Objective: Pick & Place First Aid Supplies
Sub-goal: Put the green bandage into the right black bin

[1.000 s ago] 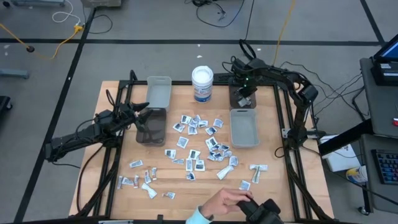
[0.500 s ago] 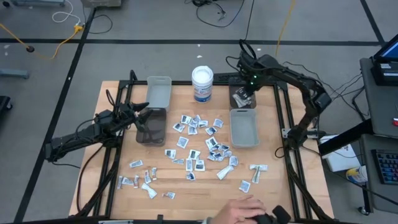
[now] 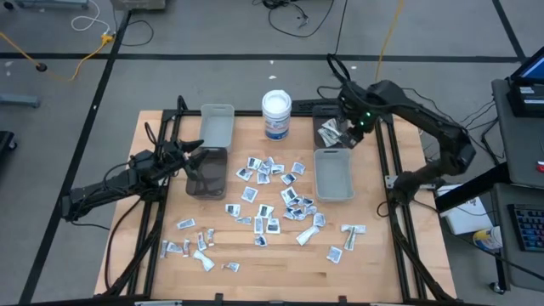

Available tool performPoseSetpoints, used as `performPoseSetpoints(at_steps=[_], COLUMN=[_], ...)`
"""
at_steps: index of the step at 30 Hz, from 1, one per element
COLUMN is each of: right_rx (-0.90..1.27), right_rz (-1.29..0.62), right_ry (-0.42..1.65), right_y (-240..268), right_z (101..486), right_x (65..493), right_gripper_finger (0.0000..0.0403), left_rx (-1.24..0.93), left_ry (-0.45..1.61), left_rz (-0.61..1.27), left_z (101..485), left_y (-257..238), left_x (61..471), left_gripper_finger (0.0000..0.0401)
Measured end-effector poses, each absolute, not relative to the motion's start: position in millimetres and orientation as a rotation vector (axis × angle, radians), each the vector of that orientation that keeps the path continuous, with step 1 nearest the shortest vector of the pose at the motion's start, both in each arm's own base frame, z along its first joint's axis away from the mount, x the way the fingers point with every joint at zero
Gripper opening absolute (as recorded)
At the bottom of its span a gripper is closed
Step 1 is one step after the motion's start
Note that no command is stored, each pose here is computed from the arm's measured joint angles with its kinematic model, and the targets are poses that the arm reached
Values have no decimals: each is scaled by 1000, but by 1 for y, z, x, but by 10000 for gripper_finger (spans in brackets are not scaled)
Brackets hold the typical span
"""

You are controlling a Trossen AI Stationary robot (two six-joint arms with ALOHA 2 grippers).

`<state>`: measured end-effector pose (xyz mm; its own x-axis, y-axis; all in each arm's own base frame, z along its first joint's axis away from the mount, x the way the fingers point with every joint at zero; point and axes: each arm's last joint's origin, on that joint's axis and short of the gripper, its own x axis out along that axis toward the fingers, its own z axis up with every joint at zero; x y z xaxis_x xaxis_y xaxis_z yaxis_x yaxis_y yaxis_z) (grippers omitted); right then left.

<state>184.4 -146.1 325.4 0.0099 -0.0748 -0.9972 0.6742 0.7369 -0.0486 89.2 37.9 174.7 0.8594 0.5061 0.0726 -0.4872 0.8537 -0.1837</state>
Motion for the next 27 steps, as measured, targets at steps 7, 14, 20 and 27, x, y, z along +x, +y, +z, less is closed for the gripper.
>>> performPoseSetpoints(at_steps=[7,14,20,27], right_rx=[502,515,524,538], right_rz=[-594,-599,-616,-536], right_ry=[1473,1505,1503,1408], right_y=[-94,-47,-7,46], right_z=[321,308,300,298], right_x=[175,172,178,183], right_gripper_finger=[148,135,128,127], left_rx=[-161,-161,-161,-161], left_ry=[-120,-120,-120,-120], left_rz=[523,524,524,524], left_z=[175,175,175,175], left_y=[38,38,38,38], left_x=[89,89,89,89], left_gripper_finger=[237,237,237,237])
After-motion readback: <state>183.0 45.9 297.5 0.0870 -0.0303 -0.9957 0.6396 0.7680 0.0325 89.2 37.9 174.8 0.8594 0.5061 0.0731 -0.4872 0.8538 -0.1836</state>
